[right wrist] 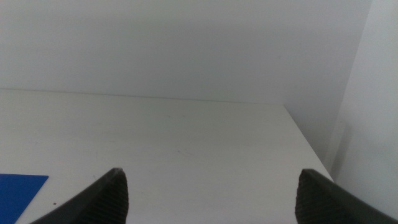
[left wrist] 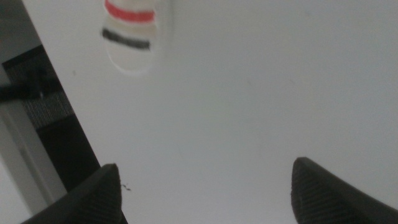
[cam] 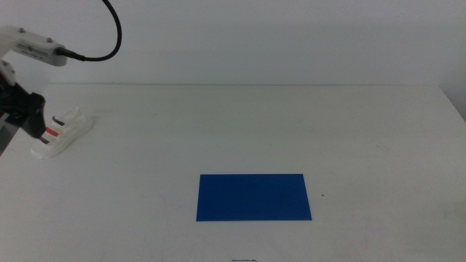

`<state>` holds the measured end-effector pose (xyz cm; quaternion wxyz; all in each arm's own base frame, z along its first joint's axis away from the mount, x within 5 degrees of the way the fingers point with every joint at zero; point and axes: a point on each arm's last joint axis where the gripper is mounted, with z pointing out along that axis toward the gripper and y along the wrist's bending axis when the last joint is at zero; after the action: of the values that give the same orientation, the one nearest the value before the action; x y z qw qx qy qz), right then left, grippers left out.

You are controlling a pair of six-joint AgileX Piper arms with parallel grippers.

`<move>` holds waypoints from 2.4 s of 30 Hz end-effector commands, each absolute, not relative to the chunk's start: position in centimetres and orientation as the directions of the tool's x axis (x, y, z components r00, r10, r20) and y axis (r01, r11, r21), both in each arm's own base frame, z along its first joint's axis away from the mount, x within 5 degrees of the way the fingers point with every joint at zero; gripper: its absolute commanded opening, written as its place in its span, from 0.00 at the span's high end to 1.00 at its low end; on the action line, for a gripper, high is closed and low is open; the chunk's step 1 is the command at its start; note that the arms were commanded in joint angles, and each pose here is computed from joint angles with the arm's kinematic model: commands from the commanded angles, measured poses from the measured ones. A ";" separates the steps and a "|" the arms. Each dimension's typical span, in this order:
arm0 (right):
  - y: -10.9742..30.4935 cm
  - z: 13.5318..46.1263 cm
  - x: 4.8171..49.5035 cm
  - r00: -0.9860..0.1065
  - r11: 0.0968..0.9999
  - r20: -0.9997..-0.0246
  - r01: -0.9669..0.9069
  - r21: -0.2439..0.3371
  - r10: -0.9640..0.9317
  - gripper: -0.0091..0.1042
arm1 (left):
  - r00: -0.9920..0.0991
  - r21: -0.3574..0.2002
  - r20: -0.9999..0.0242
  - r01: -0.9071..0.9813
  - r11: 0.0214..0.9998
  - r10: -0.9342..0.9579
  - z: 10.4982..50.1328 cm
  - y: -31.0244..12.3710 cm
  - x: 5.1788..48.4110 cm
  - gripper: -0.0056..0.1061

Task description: Use one arm to grab the shoe from the table and place it on the mat.

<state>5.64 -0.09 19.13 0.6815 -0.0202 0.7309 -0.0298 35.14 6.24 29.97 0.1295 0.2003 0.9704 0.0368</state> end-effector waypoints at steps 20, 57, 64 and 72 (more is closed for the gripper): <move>-0.1 20.6 5.4 0.043 0.996 -0.995 0.019 -0.085 -0.086 0.09 | -0.835 0.036 -0.312 0.466 0.884 0.453 24.7 9.5 47.5 0.11; -0.1 20.6 5.4 0.043 0.996 -0.995 0.019 -0.085 -0.086 0.09 | -0.875 0.038 -0.258 0.414 0.909 0.409 30.9 0.6 40.7 0.96; -0.1 20.6 5.4 0.043 0.996 -0.995 0.019 -0.085 -0.086 0.09 | -0.856 -0.030 -0.255 0.472 0.881 0.450 31.4 -9.6 37.8 0.96; -0.1 20.6 5.4 0.043 0.996 -0.995 0.019 -0.085 -0.086 0.09 | -0.810 -0.067 -0.198 0.573 0.817 0.552 28.6 -22.6 33.6 0.96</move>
<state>5.64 -0.09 19.13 0.6815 -0.0202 0.7309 -0.0298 35.45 -21.49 26.71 0.0913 0.2945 0.9495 -0.0583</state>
